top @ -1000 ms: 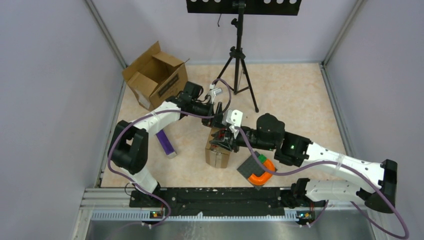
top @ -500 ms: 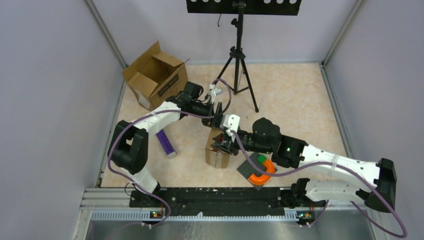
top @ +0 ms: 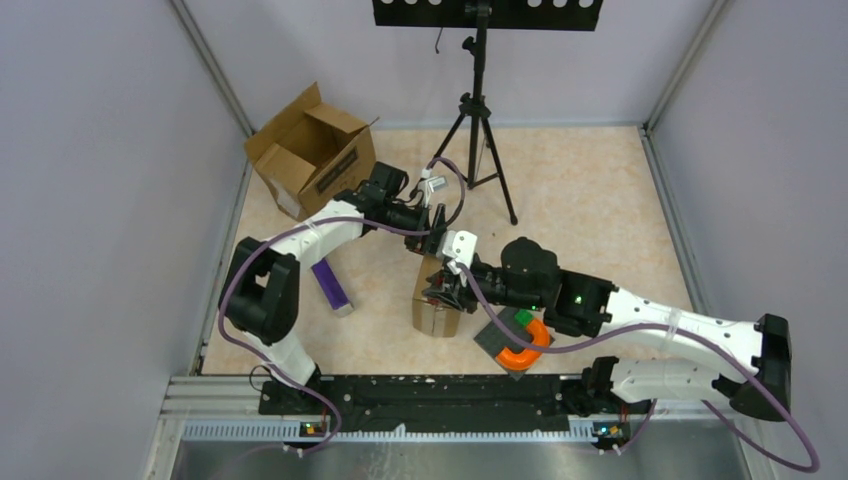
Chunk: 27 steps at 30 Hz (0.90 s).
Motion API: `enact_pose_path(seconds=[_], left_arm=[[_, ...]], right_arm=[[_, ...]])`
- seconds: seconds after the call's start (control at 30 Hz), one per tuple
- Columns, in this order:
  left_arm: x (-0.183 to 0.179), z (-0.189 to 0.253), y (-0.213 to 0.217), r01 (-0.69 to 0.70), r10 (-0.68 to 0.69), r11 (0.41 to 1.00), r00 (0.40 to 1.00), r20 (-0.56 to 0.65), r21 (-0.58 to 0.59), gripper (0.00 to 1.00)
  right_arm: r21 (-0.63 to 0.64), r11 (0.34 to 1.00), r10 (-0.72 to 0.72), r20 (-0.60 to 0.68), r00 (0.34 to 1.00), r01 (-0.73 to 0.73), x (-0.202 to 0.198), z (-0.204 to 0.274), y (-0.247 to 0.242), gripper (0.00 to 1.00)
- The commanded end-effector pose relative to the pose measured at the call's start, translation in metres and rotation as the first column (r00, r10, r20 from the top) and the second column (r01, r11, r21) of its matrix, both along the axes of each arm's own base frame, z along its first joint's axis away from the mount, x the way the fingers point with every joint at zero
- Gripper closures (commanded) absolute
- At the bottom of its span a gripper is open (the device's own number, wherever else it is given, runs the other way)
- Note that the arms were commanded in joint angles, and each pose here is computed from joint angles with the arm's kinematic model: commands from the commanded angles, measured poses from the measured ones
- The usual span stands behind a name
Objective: Unpack the express box
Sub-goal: Cut the express box at the center of the board.
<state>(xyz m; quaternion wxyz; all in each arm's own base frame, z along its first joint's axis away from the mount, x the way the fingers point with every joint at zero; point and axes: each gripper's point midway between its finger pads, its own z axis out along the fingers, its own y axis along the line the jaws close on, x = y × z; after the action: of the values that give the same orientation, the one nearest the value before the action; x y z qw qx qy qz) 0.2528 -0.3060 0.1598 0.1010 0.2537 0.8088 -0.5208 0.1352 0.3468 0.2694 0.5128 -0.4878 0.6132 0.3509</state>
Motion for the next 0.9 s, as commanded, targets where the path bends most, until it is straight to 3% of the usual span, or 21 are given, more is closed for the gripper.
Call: enact_pose_path(seconds=[0.0,0.37,0.63,0.87], left_arm=[[0.001,-0.066,0.022,-0.024,0.023,0.976,1.000,0.007,0.218,0.14],[0.003,-0.069,0.021,-0.020,0.019,0.977,1.000,0.006,0.212,0.15],[0.002,-0.070,0.020,-0.017,0.017,0.978,1.000,0.002,0.210,0.15],[0.002,-0.070,0.021,-0.020,0.020,0.978,1.000,0.000,0.210,0.15]], right_arm=[[0.106,0.994,-0.014,0.078,0.997,0.005,-0.002,0.059,-0.004,1.00],[0.072,0.997,-0.026,0.078,0.997,0.020,-0.002,0.062,-0.012,1.00],[0.143,0.989,-0.051,0.086,0.995,0.038,-0.003,0.083,-0.021,1.00],[0.123,0.991,-0.050,0.060,0.997,0.042,-0.005,0.073,-0.023,1.00]])
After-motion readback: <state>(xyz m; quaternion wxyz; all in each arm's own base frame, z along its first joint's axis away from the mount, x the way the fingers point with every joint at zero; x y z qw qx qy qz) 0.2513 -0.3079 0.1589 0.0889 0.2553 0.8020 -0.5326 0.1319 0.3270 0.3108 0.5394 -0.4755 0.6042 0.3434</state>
